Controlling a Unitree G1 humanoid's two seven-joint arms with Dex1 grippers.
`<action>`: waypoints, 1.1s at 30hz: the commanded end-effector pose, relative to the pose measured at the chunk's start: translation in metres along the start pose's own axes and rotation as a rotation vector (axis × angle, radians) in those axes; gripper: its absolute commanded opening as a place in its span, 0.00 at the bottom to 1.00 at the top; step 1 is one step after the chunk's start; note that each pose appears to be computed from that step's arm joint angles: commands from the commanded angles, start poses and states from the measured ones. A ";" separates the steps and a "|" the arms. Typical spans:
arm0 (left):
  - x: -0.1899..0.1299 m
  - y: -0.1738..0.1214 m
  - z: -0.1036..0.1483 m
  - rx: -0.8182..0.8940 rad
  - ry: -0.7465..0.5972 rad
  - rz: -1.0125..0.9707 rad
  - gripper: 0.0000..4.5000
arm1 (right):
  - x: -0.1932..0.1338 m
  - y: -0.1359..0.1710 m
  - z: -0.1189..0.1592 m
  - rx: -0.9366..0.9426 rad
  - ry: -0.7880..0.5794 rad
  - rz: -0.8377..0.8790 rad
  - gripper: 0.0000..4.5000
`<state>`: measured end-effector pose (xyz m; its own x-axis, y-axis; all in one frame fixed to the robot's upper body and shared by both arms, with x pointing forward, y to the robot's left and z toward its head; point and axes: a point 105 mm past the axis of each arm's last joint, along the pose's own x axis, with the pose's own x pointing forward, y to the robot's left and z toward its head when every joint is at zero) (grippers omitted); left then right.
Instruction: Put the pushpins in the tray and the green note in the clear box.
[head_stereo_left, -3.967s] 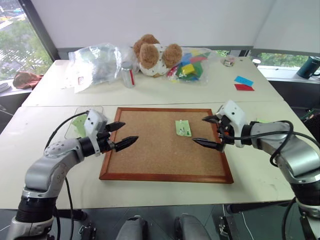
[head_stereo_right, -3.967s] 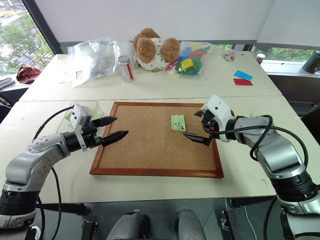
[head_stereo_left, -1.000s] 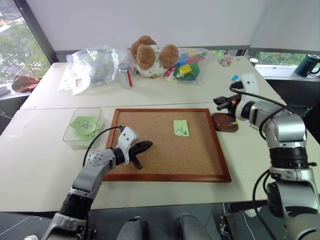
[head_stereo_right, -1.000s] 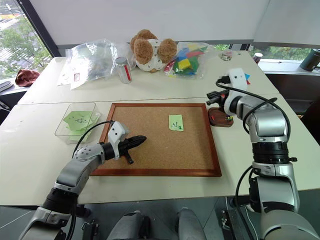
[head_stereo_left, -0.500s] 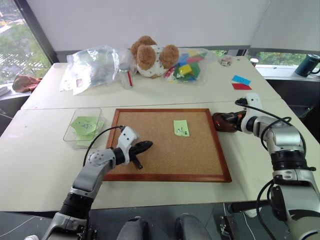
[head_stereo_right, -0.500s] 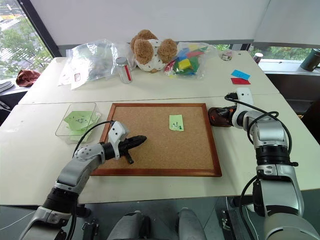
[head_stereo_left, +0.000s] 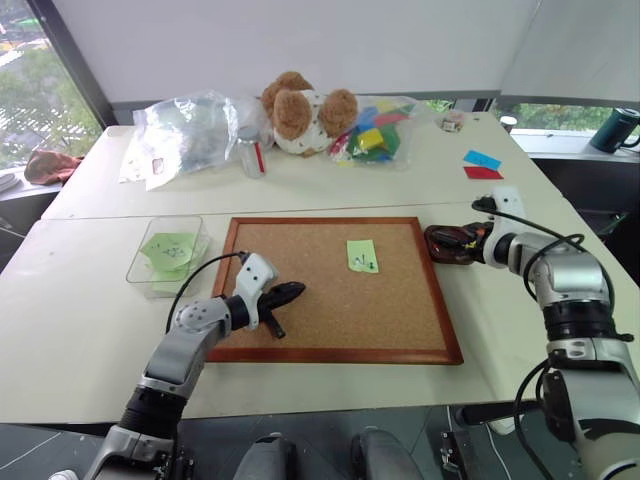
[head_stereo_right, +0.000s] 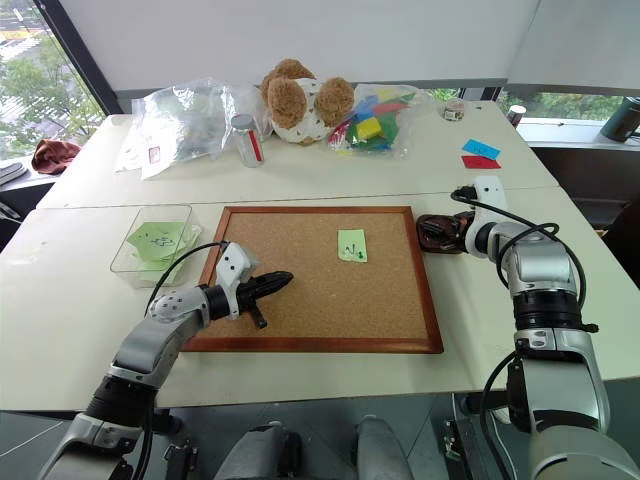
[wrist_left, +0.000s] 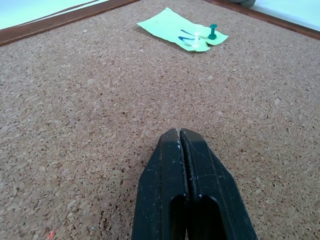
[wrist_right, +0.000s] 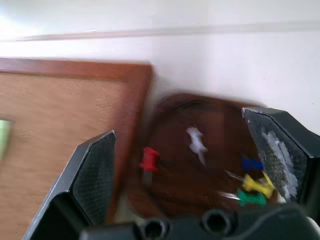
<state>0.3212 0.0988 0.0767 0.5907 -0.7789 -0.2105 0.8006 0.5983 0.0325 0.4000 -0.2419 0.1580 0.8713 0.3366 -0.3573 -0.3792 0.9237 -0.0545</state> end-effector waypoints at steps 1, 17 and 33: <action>-0.004 -0.004 -0.028 -0.069 0.085 -0.005 0.00 | -0.010 0.034 0.028 -0.096 -0.080 0.126 0.98; -0.004 -0.005 -0.029 -0.070 0.086 -0.005 0.00 | 0.005 0.119 -0.016 -0.247 -0.002 0.369 0.60; -0.007 -0.005 -0.030 -0.071 0.086 0.008 0.00 | 0.020 0.126 -0.016 -0.235 0.000 0.390 0.41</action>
<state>0.3190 0.0991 0.0764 0.5943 -0.7769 -0.2078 0.7981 0.6016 0.0332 0.3620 -0.1284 0.1170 0.6469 0.6296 -0.4302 -0.7287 0.6766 -0.1057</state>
